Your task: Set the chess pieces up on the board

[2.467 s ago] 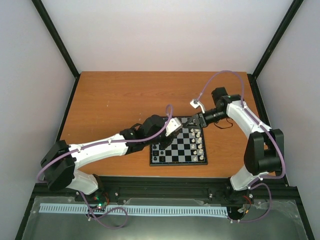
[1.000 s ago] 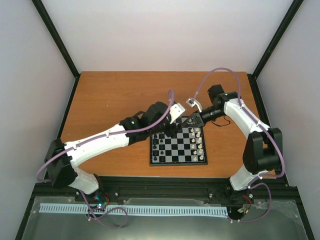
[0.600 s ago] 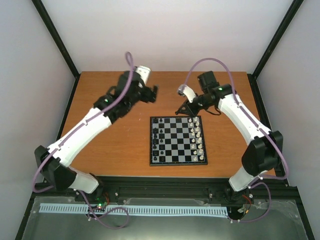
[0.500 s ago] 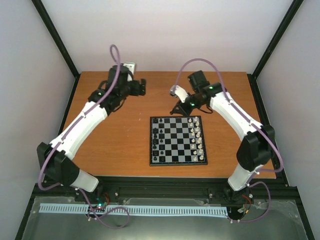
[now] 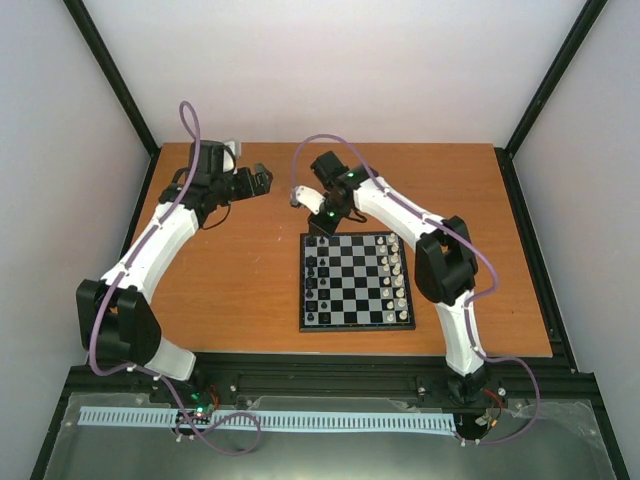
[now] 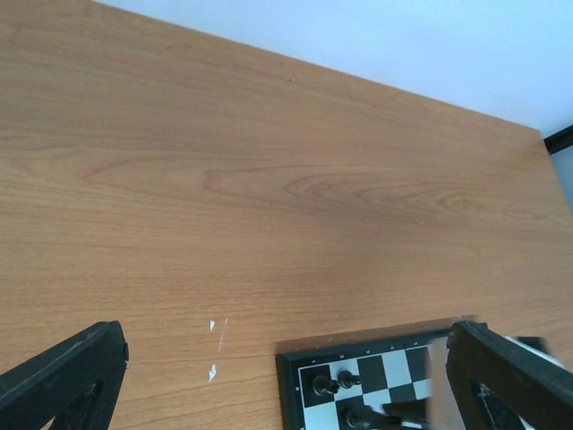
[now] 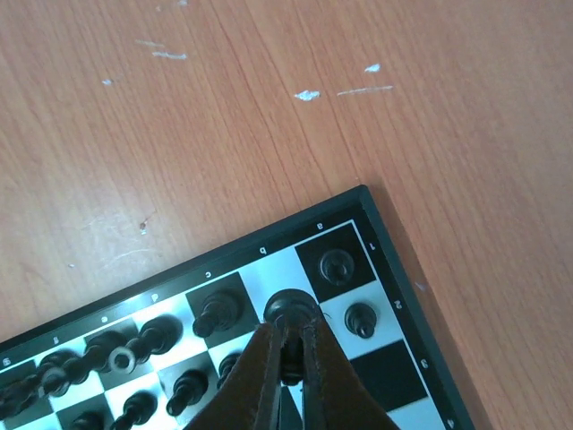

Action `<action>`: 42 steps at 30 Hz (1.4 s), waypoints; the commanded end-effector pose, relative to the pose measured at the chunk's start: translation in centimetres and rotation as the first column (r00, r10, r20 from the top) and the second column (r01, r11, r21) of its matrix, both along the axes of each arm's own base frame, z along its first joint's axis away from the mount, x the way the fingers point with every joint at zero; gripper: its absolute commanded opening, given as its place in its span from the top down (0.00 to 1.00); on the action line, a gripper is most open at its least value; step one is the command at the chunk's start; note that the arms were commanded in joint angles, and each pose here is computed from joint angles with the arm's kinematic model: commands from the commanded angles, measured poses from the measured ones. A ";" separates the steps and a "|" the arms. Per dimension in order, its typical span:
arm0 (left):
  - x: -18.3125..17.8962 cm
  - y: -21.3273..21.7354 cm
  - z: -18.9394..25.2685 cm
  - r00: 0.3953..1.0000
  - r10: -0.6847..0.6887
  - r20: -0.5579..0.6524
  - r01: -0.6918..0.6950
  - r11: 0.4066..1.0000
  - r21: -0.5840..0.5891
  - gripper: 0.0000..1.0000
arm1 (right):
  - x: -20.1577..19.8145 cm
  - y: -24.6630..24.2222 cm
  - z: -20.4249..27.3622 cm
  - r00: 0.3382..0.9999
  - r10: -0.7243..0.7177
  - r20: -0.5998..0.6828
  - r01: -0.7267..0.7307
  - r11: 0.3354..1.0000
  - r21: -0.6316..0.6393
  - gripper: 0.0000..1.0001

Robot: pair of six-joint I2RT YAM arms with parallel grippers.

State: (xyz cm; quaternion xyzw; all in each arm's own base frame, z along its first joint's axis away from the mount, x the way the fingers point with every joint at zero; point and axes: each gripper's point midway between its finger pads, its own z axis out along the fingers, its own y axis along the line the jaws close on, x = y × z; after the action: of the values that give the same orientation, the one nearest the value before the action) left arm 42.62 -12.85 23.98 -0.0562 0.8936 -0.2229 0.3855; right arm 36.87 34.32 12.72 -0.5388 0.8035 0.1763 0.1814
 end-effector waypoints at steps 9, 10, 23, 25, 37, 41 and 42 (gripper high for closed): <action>-0.6 2.2 5.2 0.989 0.067 0.128 -0.068 0.998 0.000 0.00 | -0.9 1.0 -4.7 0.997 0.048 -0.058 -0.054 0.992 -0.117 0.97; -0.6 2.2 5.2 0.989 0.067 0.129 -0.068 0.998 0.000 0.00 | -1.1 1.0 -4.9 0.997 0.052 -0.064 -0.059 0.991 -0.120 0.97; -0.6 2.0 5.1 0.991 0.055 0.126 -0.054 0.998 -0.006 0.00 | -1.4 1.7 -7.1 0.996 0.055 -0.077 -0.066 0.985 -0.157 0.97; -0.7 1.9 5.2 0.991 0.052 0.126 -0.051 0.999 -0.008 0.00 | -1.3 1.6 -7.2 0.996 0.050 -0.074 -0.061 0.985 -0.162 0.97; -0.7 1.8 5.2 0.991 0.048 0.127 -0.046 0.999 -0.014 0.00 | -1.0 1.4 -8.2 0.996 0.030 -0.078 -0.045 0.980 -0.194 0.95; -0.7 1.8 5.0 0.991 0.049 0.123 -0.048 0.999 -0.010 0.00 | -1.1 1.2 -7.9 0.997 0.028 -0.078 -0.043 0.979 -0.199 0.95; -0.7 1.8 5.0 0.991 0.047 0.123 -0.046 0.999 -0.011 0.00 | -1.1 1.1 -7.7 0.997 0.027 -0.074 -0.041 0.979 -0.201 0.96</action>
State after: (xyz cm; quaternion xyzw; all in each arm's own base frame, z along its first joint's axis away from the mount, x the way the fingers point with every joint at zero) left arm 41.91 -11.34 27.20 -0.0662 0.8763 -0.2154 0.4259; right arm 35.84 35.62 5.67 -0.5627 0.8094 0.1309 0.1053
